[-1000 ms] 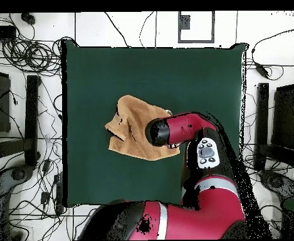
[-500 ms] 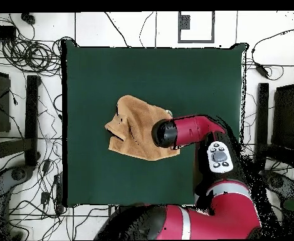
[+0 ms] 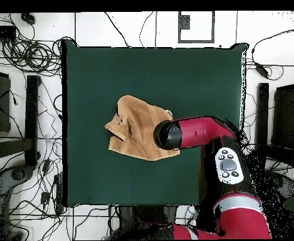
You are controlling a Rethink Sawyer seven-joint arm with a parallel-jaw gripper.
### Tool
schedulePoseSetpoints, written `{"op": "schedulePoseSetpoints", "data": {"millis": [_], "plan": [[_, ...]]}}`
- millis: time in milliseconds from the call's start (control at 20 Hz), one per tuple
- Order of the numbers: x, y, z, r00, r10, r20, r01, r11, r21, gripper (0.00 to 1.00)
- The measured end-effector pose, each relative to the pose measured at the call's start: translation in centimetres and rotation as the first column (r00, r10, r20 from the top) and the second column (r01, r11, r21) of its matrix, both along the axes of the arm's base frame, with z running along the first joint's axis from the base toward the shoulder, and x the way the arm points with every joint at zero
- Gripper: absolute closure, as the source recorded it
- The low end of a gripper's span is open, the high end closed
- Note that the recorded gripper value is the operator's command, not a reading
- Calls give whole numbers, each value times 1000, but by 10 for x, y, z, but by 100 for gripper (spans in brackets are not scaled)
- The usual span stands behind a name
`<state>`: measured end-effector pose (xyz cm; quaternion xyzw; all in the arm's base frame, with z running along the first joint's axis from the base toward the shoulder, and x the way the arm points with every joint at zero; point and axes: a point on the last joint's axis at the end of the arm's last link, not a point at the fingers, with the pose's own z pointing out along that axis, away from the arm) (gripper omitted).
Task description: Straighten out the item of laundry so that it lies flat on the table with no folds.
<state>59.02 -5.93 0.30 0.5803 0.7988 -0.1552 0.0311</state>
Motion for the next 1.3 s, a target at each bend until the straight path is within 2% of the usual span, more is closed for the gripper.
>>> {"op": "schedulePoseSetpoints", "data": {"millis": [300,550,1300], "plan": [[14,3,23,999,7,45,-7,1000,-3,0],[21,11,25,998,16,58,-16,1000,7,0],[52,37,-9,996,40,82,-45,998,50,0]]}}
